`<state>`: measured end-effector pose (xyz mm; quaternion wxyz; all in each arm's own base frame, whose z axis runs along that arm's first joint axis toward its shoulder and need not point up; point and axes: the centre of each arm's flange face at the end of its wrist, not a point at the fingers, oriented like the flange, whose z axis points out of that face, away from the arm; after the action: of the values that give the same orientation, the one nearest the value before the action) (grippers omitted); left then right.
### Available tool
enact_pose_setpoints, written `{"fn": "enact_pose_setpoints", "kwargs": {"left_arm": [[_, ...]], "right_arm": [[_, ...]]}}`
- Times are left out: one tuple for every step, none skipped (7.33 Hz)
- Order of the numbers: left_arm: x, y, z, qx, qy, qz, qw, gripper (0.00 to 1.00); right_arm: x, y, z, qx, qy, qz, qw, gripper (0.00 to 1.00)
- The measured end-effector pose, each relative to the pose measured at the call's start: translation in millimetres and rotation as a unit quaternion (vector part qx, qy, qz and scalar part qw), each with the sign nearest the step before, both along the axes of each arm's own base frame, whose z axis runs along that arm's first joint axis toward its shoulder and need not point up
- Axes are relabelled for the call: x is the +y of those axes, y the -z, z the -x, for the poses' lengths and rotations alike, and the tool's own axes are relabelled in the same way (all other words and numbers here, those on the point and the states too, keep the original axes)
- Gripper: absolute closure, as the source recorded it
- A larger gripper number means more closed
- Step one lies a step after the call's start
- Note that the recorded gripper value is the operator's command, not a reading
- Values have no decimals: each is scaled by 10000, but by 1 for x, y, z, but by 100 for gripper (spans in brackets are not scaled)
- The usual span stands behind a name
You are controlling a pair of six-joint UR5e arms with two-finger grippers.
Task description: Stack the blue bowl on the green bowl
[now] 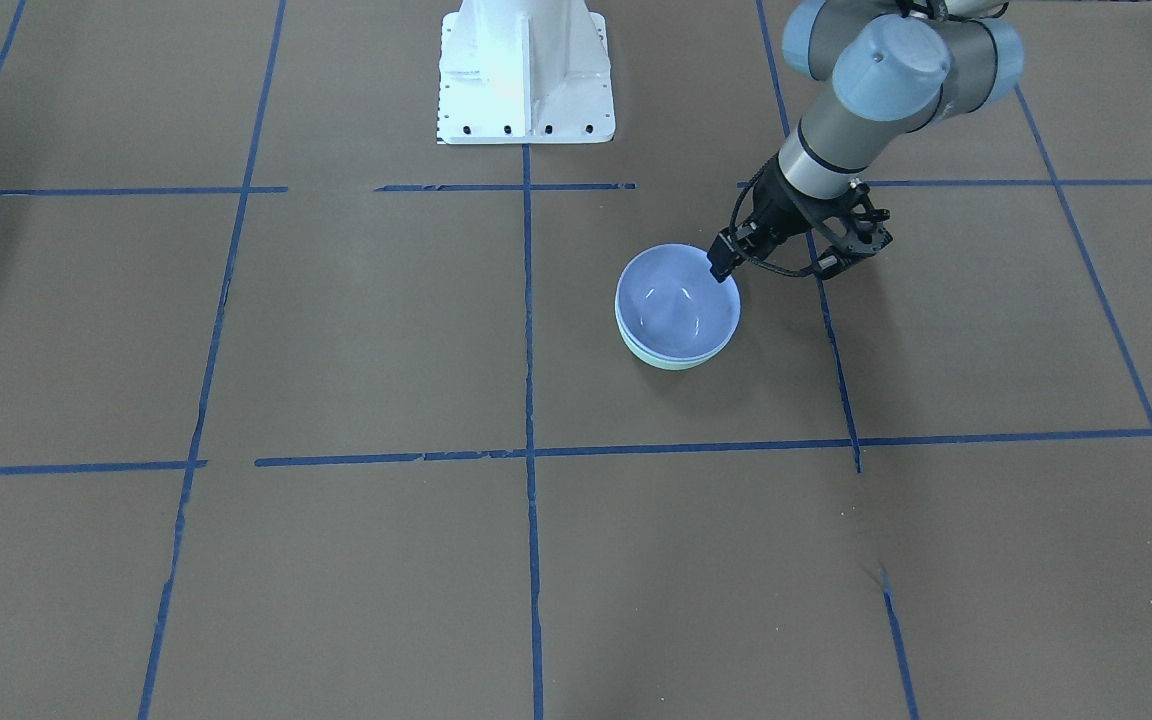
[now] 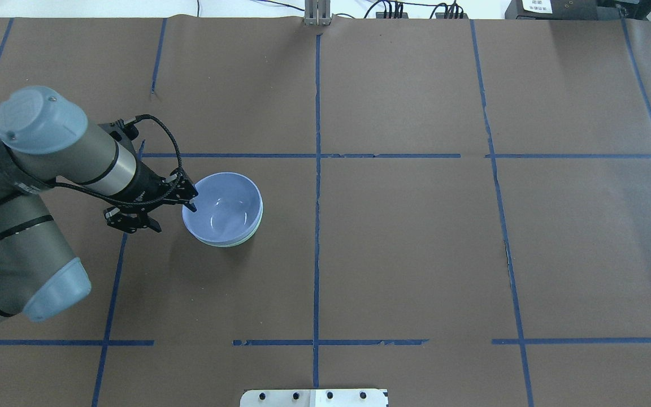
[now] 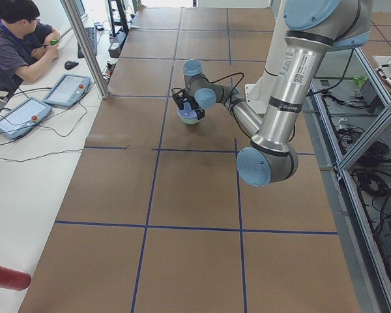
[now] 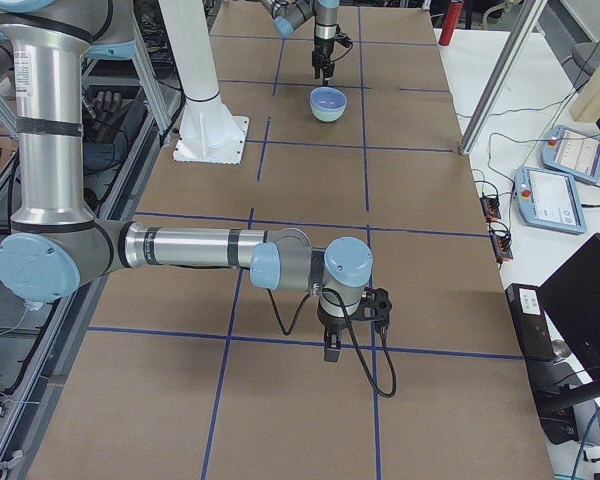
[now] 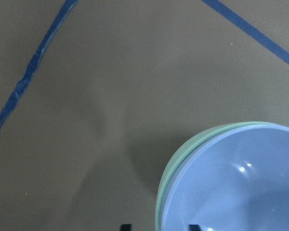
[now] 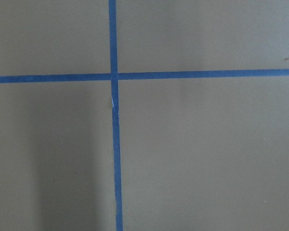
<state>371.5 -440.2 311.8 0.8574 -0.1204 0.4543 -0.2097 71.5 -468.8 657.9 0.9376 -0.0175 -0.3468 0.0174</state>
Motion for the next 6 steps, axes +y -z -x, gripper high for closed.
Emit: {"fn": "enact_pose_setpoints", "kwargs": {"left_arm": [[-14,-14,38,47,-205,-319,9993,0],[-26,-44,81,-38,-457,-775,9959,0],[-35,-91,136,-271,-751,-1326,9879,0],[-34,-144,198,-557,-1081,-1842,9753,0],[-26,-195,256,-807,-1419,-2261,9603,0],[-14,-238,304,-984,-1718,-2569,9460,0]], "right_arm": [[0,0,0,0,-1,1,10000,0],[0,0,0,0,0,1,10000,0],[0,0,0,0,1,1,10000,0],[0,0,0,0,2,0,10000,0],[0,0,0,0,4,-1,10000,0],[0,0,0,0,4,-2,10000,0]]}}
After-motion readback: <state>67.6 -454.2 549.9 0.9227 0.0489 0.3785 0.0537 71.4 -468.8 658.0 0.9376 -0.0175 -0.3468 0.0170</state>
